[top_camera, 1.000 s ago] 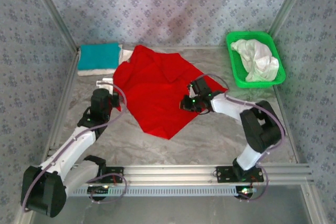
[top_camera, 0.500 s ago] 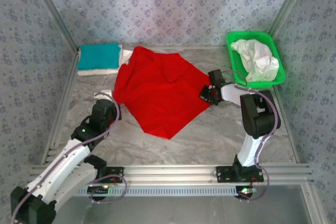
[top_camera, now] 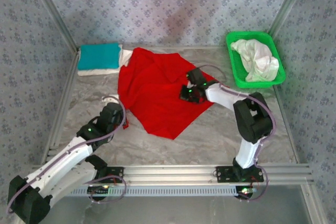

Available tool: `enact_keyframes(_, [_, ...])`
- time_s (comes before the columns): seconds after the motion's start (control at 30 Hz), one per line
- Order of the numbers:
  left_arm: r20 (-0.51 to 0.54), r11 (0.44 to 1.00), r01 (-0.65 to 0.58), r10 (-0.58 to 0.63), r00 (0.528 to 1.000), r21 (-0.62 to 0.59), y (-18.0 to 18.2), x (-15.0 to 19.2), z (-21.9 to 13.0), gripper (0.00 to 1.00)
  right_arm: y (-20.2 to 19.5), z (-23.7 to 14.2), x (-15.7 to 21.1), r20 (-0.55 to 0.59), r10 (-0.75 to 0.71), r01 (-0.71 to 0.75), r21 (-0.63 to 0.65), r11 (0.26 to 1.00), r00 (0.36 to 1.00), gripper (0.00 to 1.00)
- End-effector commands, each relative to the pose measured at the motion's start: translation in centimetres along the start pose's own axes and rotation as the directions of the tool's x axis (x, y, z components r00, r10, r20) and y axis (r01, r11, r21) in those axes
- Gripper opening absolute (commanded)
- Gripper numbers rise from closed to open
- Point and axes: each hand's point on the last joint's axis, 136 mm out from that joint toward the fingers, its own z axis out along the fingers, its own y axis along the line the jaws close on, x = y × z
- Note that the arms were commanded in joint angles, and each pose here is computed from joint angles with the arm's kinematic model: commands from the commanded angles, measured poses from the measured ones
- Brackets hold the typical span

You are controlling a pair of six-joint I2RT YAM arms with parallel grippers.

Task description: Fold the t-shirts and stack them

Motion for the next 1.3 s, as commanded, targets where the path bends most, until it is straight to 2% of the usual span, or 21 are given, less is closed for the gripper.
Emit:
enact_keyframes(0.0, [0.031,0.995,0.053,-0.05,0.998,-0.089,1.9,-1.7,-0.7,0.0,3.6,1.2,1.8,-0.066,-0.012,0.008,-0.051,0.999,0.998,0.0])
enact_keyframes(0.1, [0.04,0.986,0.117,-0.113,0.993,-0.115,3.4,-2.3,-1.0,0.0,5.0,2.6,4.3,-0.127,-0.03,0.022,-0.068,0.997,0.991,0.0])
enact_keyframes(0.2, [0.045,0.977,0.154,-0.149,0.988,-0.149,4.8,-2.3,-0.8,0.0,4.3,3.6,7.0,-0.177,-0.026,0.018,-0.046,0.999,0.984,0.0])
enact_keyframes(0.3, [0.035,0.965,0.182,-0.178,0.983,-0.19,6.2,-2.1,-0.2,0.0,1.3,4.1,9.0,-0.206,0.015,-0.012,0.017,1.0,0.979,0.0])
enact_keyframes(0.37, [-0.007,0.964,0.192,-0.197,0.98,-0.184,6.5,-1.6,0.7,0.0,-0.4,4.2,9.5,-0.21,0.068,-0.063,0.031,0.998,0.975,0.0])
enact_keyframes(0.57, [-0.111,0.972,0.181,-0.198,0.974,-0.152,5.8,-0.3,1.5,0.0,-7.0,2.2,9.5,-0.15,0.206,-0.188,0.124,0.974,0.967,0.0])
enact_keyframes(0.73, [-0.147,0.996,0.082,-0.085,0.985,-0.028,2.0,-0.4,0.2,0.0,-12.9,-1.5,9.7,-0.094,0.317,-0.297,0.179,0.938,0.944,0.0])
enact_keyframes(0.83, [-0.218,1.0,0.011,-0.005,0.976,0.023,-0.8,0.8,-0.6,0.0,-15.0,-4.1,9.5,-0.067,0.328,-0.308,0.21,0.928,0.942,0.0])
enact_keyframes(0.9, [-0.281,1.0,-0.006,0.013,0.96,0.025,-2.0,2.2,-0.6,0.0,-15.8,-5.6,9.5,-0.053,0.331,-0.313,0.22,0.924,0.942,0.0])
enact_keyframes(1.0, [-0.412,0.998,-0.068,0.066,0.909,0.008,-2.7,6.1,-0.7,0.0,-16.3,-7.2,9.1,-0.029,0.322,-0.307,0.226,0.924,0.946,0.0])
enact_keyframes(1.07, [-0.453,0.992,-0.123,0.108,0.885,-0.002,-3.1,7.5,-0.9,0.0,-16.6,-7.7,9.1,-0.025,0.323,-0.309,0.232,0.922,0.946,0.0])
enact_keyframes(1.13, [-0.464,0.983,-0.181,0.171,0.869,0.024,-4.1,7.6,-1.6,0.0,-16.9,-8.2,9.1,-0.024,0.328,-0.314,0.237,0.92,0.944,0.0])
enact_keyframes(1.17, [-0.456,0.977,-0.211,0.2,0.867,0.029,-4.5,7.1,-2.1,0.03,-17.0,-8.4,9.2,-0.021,0.33,-0.316,0.237,0.919,0.944,0.0])
enact_keyframes(1.23, [-0.442,0.964,-0.263,0.256,0.86,0.046,-4.9,5.4,-3.5,0.28,-17.2,-9.0,9.1,-0.01,0.336,-0.324,0.237,0.916,0.942,0.0])
enact_keyframes(1.27, [-0.433,0.961,-0.272,0.269,0.86,0.057,-5.0,4.5,-4.1,0.36,-17.2,-9.2,8.8,-0.002,0.329,-0.32,0.233,0.918,0.944,0.0])
